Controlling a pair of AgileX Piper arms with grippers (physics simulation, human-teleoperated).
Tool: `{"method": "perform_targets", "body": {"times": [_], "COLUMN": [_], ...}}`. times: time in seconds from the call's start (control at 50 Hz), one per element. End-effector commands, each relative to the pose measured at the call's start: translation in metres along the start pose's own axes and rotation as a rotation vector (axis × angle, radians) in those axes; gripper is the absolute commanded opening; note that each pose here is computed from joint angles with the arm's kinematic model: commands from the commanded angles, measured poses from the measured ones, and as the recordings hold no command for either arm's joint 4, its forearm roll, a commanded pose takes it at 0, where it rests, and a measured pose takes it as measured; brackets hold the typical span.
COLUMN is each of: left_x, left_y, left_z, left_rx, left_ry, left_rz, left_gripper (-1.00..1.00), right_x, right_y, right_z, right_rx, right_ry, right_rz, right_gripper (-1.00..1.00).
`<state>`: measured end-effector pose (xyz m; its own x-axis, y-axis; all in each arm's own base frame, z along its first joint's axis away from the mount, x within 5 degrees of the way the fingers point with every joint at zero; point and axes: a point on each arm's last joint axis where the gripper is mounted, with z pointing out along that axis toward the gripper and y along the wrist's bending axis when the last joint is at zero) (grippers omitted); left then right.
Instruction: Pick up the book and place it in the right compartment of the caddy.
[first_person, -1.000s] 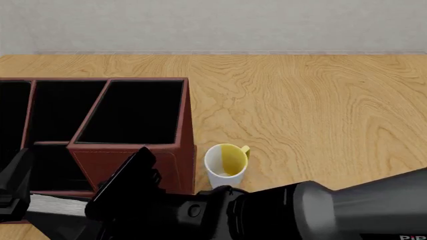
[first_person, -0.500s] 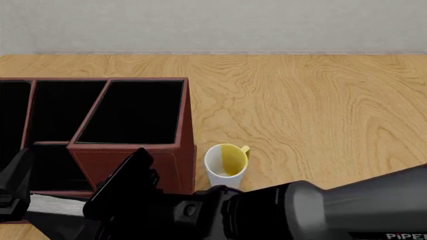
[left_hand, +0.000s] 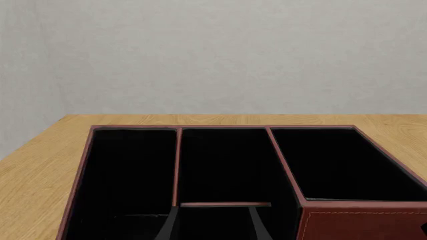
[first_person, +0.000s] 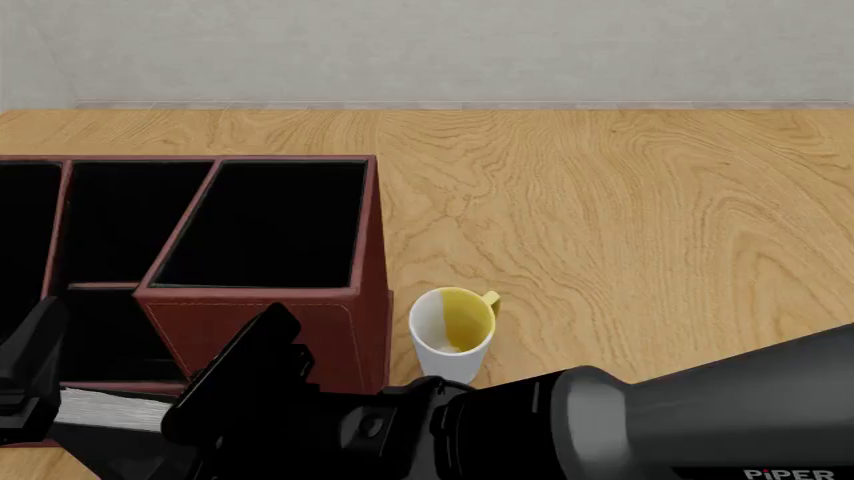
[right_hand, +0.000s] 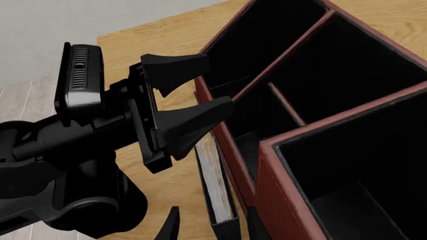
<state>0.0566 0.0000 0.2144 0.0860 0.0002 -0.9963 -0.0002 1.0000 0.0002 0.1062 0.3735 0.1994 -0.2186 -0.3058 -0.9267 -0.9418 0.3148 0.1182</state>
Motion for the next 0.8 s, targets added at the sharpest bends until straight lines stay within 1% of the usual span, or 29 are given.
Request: {"method": "perform_targets", "body": {"times": [0.02,0.8], "left_x": [0.0,0.0], "left_y": [0.0,0.0], "left_z": [0.0,0.0], "left_rx": [0.0,0.0], "left_ry": [0.0,0.0], "left_rz": [0.0,0.0], "left_gripper": [1.0,1.0], "right_x": [0.002,0.007], "right_y": [0.0001,-0.0027], "right_z": [0.0024,0.0094], "right_rx": [-0.001,0.004], "right_ry": [0.002,0.001], "right_rz": [0.002,0.012], "right_gripper": [1.0,1.0]}}
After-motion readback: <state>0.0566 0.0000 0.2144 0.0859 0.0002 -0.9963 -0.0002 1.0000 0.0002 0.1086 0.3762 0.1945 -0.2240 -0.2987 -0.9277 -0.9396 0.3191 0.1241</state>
